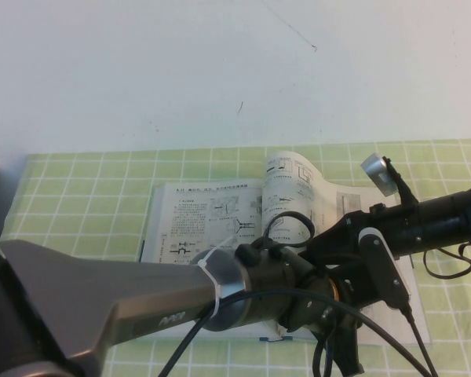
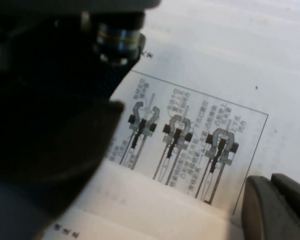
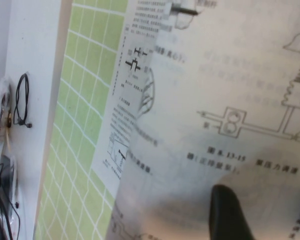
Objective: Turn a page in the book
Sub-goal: Open the closed book
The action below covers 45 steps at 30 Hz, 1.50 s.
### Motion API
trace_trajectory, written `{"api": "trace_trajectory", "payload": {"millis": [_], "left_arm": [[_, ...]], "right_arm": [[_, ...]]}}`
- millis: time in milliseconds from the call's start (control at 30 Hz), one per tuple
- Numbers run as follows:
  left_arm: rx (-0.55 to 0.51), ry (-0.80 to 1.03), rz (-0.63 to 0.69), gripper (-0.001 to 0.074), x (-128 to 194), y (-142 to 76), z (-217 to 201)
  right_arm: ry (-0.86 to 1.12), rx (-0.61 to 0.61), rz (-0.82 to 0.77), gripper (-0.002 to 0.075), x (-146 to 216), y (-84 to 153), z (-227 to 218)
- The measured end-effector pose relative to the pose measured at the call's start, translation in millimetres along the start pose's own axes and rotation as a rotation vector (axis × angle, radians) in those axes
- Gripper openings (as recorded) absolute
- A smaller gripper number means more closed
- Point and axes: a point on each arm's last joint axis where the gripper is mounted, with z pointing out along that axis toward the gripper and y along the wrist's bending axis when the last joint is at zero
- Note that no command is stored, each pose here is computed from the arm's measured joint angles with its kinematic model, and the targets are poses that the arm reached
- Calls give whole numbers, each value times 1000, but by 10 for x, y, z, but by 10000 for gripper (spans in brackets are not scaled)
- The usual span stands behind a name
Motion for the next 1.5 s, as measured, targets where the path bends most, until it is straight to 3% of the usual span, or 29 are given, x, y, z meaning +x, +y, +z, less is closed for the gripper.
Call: {"api": "trace_trajectory", "payload": {"millis": [900, 1033, 1267, 1500], "left_arm": [[5, 15, -39, -4, 9, -1, 34], [5, 15, -39, -4, 9, -1, 34], [5, 15, -39, -4, 9, -1, 34], [6, 16, -39, -4, 9, -1, 33]], "right_arm": [[-5, -26, 21, 319, -22, -160, -300], [-12, -21, 26, 258, -28, -195, -352], [-47, 44, 26, 48, -58, -283, -405], [-102, 179, 9, 0, -107, -413, -435]]}}
